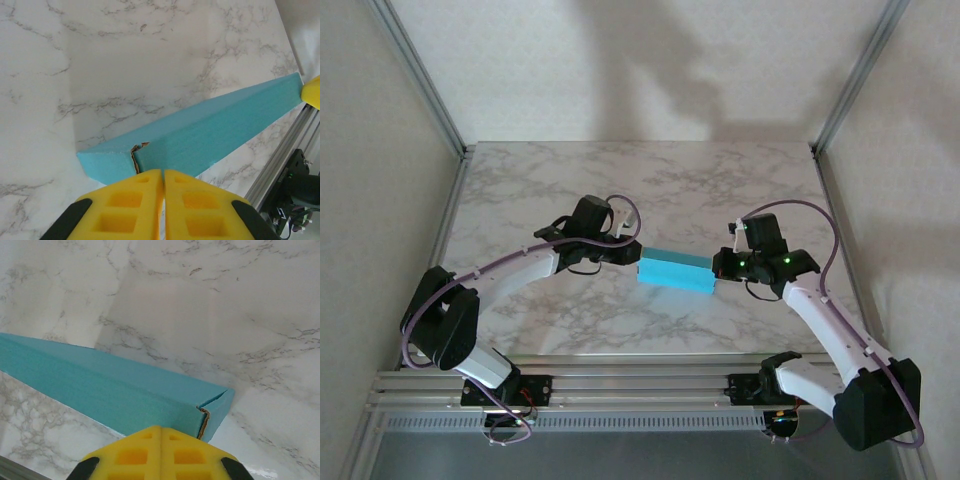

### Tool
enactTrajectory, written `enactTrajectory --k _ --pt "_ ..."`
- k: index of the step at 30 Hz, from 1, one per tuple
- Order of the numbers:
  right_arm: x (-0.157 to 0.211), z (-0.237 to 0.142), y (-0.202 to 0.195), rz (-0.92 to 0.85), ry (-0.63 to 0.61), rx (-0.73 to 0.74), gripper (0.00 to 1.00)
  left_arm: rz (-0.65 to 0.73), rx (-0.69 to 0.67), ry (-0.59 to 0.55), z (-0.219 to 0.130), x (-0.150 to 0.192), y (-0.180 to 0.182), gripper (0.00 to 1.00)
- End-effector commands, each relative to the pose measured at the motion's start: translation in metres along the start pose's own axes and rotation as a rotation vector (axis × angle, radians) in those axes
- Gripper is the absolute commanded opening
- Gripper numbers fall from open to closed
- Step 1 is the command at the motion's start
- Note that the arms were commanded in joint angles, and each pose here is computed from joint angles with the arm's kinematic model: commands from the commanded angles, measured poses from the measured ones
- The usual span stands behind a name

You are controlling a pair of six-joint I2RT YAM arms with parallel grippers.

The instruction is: Fold the paper box

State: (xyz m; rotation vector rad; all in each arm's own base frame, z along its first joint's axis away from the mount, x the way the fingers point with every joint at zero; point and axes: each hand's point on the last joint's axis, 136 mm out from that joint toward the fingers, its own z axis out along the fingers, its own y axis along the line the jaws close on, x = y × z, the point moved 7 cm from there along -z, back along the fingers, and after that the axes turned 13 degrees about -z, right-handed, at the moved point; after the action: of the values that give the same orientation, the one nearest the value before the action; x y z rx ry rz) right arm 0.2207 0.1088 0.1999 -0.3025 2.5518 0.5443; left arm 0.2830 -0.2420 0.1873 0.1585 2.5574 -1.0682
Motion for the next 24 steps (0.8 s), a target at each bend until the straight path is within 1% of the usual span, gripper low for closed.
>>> enactTrajectory --k 1,10,13,16,18,19,21,23,24 --pt "0.044 0.019 -0.017 0.067 0.196 0.077 0.0 -0.09 -0.195 0.148 0.016 0.042 0.046 0.12" --pt "0.037 0.016 -0.014 0.069 0.171 0.062 0.0 -0.094 -0.21 0.147 0.015 0.048 0.051 0.12" --pt "0.029 0.01 -0.007 0.059 0.123 0.011 0.01 -0.09 -0.195 0.136 0.012 0.045 0.046 0.11" --pt "0.009 -0.005 0.006 0.009 0.057 -0.055 0.07 -0.064 -0.169 0.124 0.009 0.041 0.036 0.12" --pt "-0.005 -0.018 0.016 -0.052 0.005 -0.106 0.15 -0.037 -0.149 0.12 0.008 0.038 0.027 0.12" --pt "-0.01 -0.023 0.019 -0.079 -0.008 -0.113 0.19 -0.023 -0.139 0.12 0.007 0.037 0.023 0.13" --pt "-0.021 -0.032 0.024 -0.14 -0.02 -0.122 0.3 0.002 -0.123 0.112 0.007 0.035 0.017 0.14" --pt "-0.027 -0.034 0.026 -0.186 -0.003 -0.119 0.49 0.009 -0.116 0.105 0.008 0.033 0.015 0.15" --pt "-0.03 -0.034 0.028 -0.218 0.016 -0.115 0.56 0.009 -0.114 0.104 0.008 0.033 0.014 0.15"
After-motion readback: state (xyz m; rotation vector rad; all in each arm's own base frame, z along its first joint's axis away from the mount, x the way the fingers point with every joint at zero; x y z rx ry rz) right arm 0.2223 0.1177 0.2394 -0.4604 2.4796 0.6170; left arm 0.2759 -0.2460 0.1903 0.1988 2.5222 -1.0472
